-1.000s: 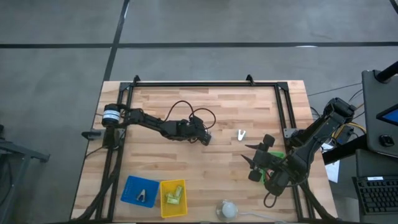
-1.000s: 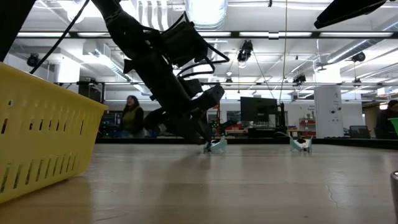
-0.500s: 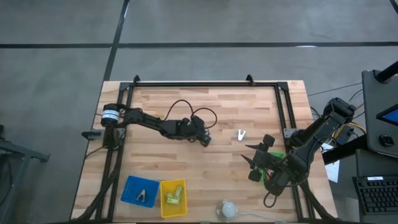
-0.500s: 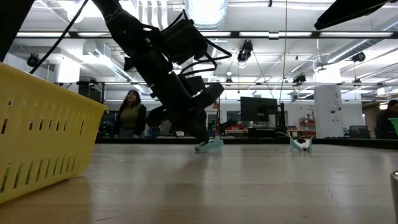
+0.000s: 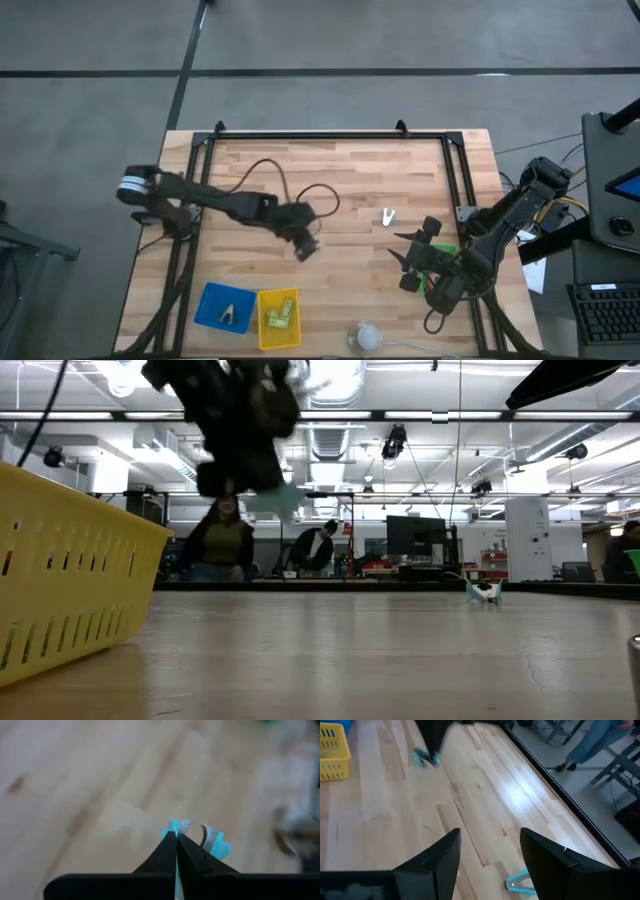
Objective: Pick and place Stapler, Stapler remover, tape
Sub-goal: Put the left blue staple remover into the blue basket
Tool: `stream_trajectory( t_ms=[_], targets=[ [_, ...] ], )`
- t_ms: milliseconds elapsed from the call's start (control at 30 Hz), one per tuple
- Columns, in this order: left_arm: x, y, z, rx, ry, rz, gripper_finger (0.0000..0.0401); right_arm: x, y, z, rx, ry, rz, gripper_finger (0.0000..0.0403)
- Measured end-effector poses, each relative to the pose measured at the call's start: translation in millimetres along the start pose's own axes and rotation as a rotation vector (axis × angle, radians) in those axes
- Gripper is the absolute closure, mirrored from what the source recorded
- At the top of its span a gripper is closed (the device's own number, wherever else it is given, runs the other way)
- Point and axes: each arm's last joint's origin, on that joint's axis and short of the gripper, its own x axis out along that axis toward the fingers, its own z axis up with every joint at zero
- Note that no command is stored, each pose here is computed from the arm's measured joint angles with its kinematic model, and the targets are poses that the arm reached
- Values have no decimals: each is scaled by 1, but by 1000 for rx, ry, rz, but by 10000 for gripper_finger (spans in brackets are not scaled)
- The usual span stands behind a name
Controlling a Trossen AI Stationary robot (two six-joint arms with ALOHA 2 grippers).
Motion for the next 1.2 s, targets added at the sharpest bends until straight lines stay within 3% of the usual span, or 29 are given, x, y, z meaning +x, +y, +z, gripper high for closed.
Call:
stream_trajectory(
  t_ms=[100,267,500,633,800,900,1200],
  targets=[
    [-25,-21,-12,81,-5,-72,398,0,0,0,3,-1,1,202],
    [-60,-49,-37,104,13,-188,394,0,0,0,4,0,3,202],
    [-84,-80,-88,150,153,-261,398,0,0,0,0,0,3,202],
    [-88,-90,-119,168,245,-230,397,0,0,0,-2,0,3,202],
    [-89,-99,-150,81,332,-177,396,0,0,0,-2,0,3,202],
    [-90,-100,-165,91,379,-141,396,0,0,0,-1,0,3,202],
    [-90,-82,-185,115,481,105,395,0,1,1,4,-7,0,202]
  ],
)
